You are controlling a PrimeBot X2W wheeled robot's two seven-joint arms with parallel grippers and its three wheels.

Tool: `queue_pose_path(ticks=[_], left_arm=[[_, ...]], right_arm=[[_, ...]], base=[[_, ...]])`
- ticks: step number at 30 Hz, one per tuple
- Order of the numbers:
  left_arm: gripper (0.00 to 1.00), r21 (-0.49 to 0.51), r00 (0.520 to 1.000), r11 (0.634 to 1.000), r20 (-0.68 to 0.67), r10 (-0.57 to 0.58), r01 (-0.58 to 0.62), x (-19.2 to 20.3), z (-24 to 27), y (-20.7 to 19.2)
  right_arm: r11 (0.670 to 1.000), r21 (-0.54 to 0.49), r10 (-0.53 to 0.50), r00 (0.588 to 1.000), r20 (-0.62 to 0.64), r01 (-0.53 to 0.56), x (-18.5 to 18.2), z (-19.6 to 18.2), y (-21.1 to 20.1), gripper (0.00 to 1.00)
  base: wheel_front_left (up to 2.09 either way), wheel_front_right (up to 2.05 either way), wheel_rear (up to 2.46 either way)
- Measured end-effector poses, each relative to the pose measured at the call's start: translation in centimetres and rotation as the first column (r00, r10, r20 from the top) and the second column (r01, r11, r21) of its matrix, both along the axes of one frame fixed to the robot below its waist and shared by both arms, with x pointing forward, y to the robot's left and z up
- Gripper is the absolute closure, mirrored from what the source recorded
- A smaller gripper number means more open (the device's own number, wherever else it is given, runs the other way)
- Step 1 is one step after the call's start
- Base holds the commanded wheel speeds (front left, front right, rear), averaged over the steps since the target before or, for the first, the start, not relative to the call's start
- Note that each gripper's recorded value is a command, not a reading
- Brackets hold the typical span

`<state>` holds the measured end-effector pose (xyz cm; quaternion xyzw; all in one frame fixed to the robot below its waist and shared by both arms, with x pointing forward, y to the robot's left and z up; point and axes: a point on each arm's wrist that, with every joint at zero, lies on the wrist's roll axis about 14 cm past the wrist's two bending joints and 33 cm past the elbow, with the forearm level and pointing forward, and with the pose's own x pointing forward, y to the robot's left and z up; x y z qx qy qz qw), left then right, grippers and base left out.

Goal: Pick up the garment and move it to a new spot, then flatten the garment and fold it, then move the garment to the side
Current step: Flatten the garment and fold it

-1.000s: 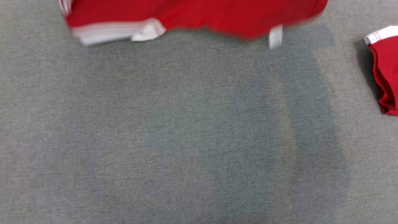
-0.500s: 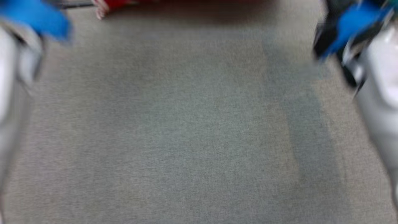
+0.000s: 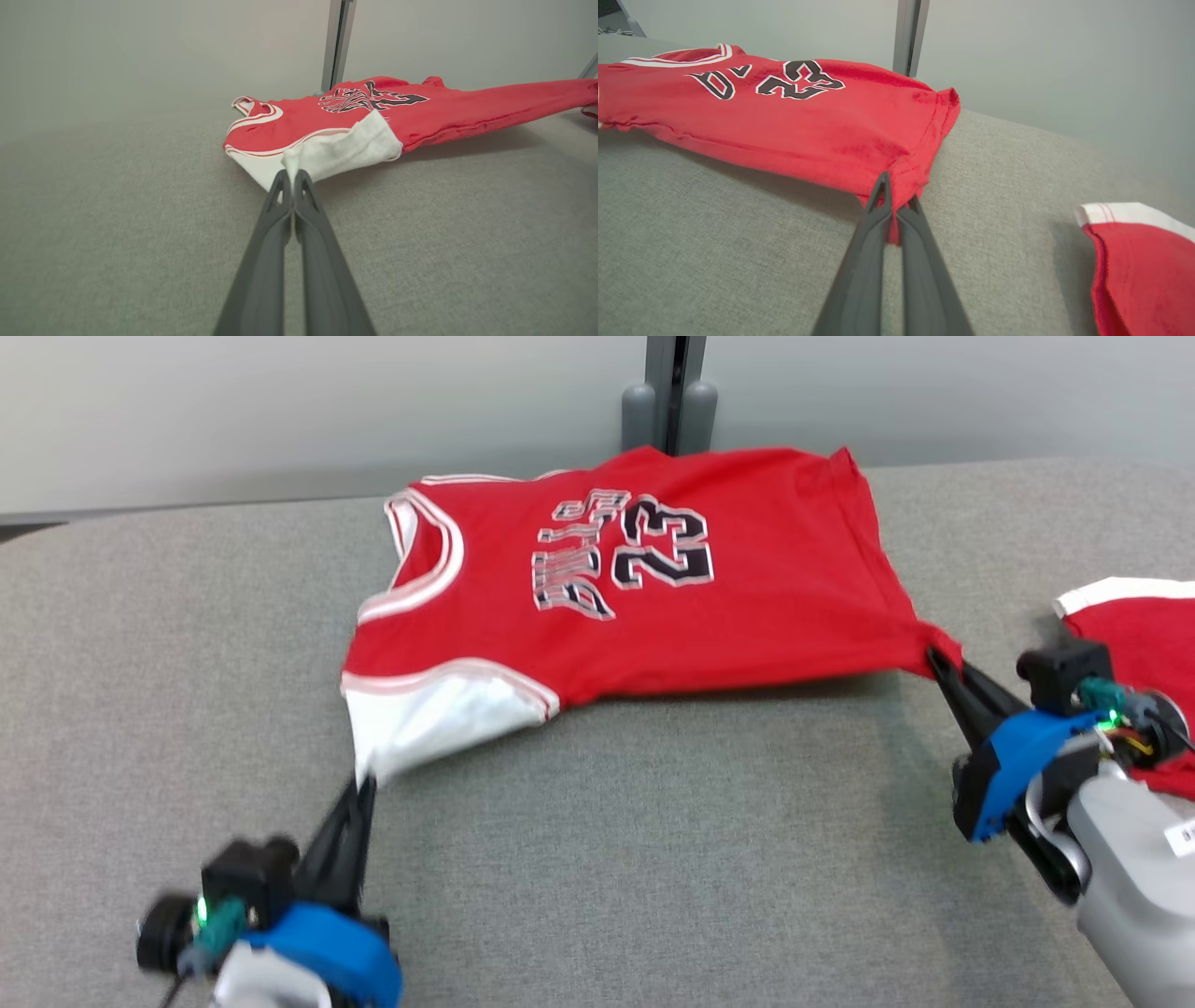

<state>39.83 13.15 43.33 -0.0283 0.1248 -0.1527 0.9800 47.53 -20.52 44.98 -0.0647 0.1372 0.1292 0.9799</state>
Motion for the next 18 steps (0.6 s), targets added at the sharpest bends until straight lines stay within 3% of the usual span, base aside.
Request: queue_pose_path(ticks=[4, 10, 18], left_arm=[[1.0, -0.06, 0.985, 0.995, -0.159, 0.064, -0.074, -5.2, -1.8, 0.2], [1.0, -0.124, 0.914, 0.984, -0.4, 0.071, -0.131, -12.6, -3.5, -0.7], [1.0, -0.106, 0.9, 0.983, -0.426, 0.094, -0.153, -13.9, -2.0, 0.4]], right_arm=[[1.0, 0.004, -0.022, 0.999, -0.024, 0.022, -2.3, -0.4, -1.1, 1.0], [0.996, 0.002, -0.084, 0.992, -0.091, 0.085, -4.8, -2.0, -3.4, 1.0], [0.995, 0.005, -0.099, 0.956, -0.276, 0.104, -9.5, -5.5, -3.1, 1.0]], base=[[0.0, 0.0, 0.0], [0.0, 0.0, 0.0], [0.0, 0.0, 0.0]])
